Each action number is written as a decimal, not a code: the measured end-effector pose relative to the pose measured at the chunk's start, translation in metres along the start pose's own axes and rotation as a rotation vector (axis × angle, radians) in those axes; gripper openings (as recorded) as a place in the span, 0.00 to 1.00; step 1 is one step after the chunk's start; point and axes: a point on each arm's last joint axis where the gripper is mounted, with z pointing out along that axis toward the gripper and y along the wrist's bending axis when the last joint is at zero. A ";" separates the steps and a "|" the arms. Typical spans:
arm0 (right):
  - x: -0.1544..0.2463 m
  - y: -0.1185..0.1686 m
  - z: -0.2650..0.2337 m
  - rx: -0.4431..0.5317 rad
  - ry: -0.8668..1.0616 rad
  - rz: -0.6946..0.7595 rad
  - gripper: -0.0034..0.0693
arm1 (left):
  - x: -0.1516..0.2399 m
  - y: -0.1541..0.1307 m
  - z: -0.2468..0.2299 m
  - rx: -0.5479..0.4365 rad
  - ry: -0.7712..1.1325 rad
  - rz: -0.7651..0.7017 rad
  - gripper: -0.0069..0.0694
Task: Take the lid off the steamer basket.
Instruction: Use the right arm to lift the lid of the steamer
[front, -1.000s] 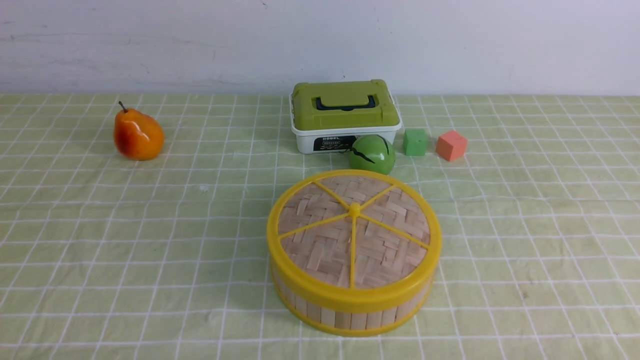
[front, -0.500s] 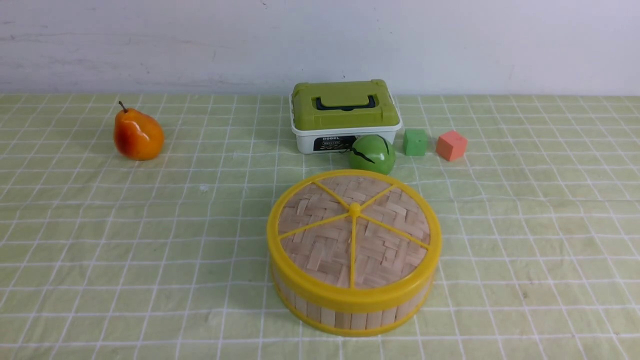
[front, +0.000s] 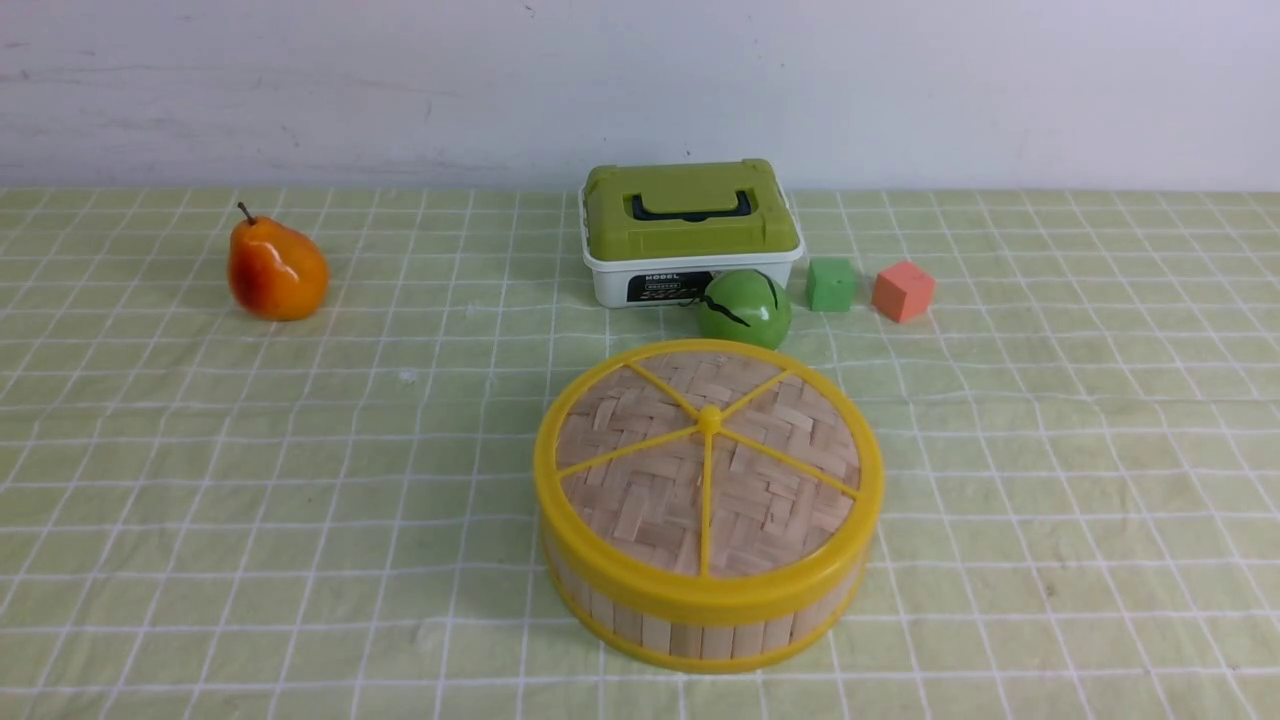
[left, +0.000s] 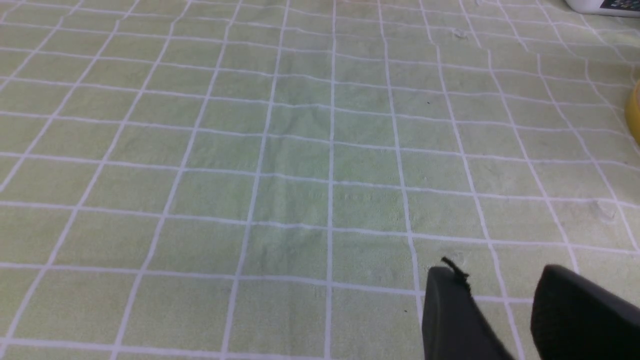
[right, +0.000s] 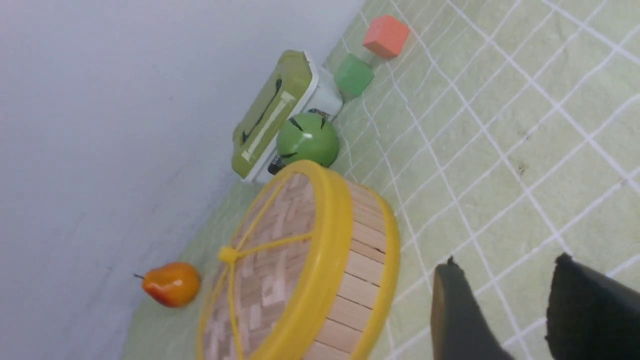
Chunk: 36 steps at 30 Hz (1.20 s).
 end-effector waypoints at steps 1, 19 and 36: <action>0.000 0.001 -0.001 0.001 0.013 -0.052 0.38 | 0.000 0.000 0.000 0.000 0.000 0.000 0.40; -0.116 0.177 0.027 0.049 0.459 -0.973 0.02 | 0.000 0.000 0.000 0.000 0.000 0.000 0.40; -0.047 0.265 0.245 -0.003 1.033 -1.186 0.09 | 0.000 0.000 0.000 0.000 0.000 0.000 0.40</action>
